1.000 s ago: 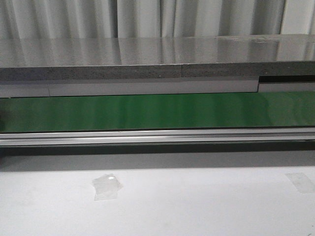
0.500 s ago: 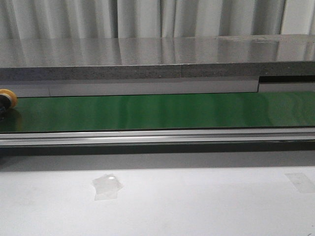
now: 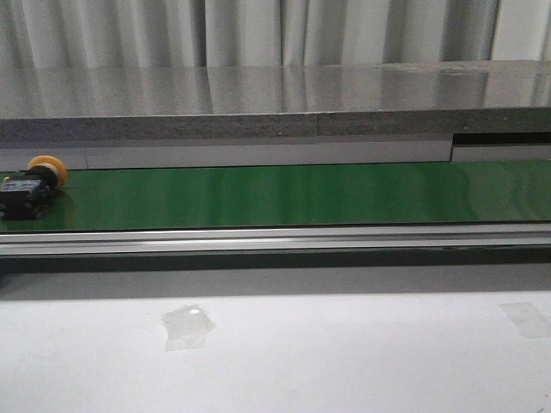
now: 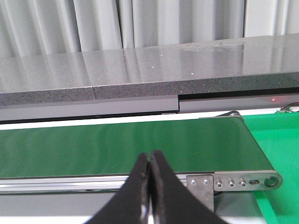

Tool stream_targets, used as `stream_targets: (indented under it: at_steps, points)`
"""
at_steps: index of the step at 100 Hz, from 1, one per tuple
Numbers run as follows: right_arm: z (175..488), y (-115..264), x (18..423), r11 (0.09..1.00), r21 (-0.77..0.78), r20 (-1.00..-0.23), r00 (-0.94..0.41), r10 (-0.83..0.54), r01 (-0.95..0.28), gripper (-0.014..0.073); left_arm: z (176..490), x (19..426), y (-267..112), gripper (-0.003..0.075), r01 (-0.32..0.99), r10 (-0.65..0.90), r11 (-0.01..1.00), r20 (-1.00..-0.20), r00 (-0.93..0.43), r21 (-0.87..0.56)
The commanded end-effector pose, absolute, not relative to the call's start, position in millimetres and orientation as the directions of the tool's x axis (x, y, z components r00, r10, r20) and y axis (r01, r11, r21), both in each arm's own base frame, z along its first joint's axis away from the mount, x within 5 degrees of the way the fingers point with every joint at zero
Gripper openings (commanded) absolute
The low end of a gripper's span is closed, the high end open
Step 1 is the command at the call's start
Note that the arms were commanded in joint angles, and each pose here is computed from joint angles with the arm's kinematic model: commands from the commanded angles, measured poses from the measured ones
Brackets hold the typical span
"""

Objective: Move button from left to right
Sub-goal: 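Release the button on the belt and raise the left gripper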

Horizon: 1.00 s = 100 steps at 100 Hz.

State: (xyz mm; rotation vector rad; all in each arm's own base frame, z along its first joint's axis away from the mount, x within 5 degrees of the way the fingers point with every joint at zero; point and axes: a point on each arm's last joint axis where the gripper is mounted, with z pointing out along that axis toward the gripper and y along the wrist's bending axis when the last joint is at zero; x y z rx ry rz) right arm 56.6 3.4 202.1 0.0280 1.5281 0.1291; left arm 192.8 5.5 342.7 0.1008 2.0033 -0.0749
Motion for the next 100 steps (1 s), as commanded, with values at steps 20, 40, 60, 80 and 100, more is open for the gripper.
stream_targets:
  at_steps: [20,40,60,80,100]
  points:
    - [215,4,53,0.992,0.086,-0.984,0.146,0.099,-0.089,-0.0101,338,128,4,0.0680,0.009,0.014,1.000,-0.989,-0.147,0.013]
    - [215,4,53,0.992,0.086,-0.984,0.146,0.099,-0.089,-0.0101,317,106,1,0.0680,0.015,0.021,1.000,-0.990,-0.139,0.020]
    - [215,4,53,0.992,0.086,-0.984,0.146,0.099,-0.089,-0.0101,306,106,1,0.0680,0.016,0.017,1.000,-0.986,-0.165,0.014]
    - [215,4,53,0.992,0.086,-0.984,0.146,0.099,-0.089,-0.0101,308,106,2,0.0519,0.004,0.017,1.000,-0.989,-0.147,0.016]
    - [215,4,53,0.992,0.086,-0.984,0.146,0.099,-0.089,-0.0101,310,106,3,0.0134,-0.009,0.017,1.000,-0.992,-0.128,0.018]
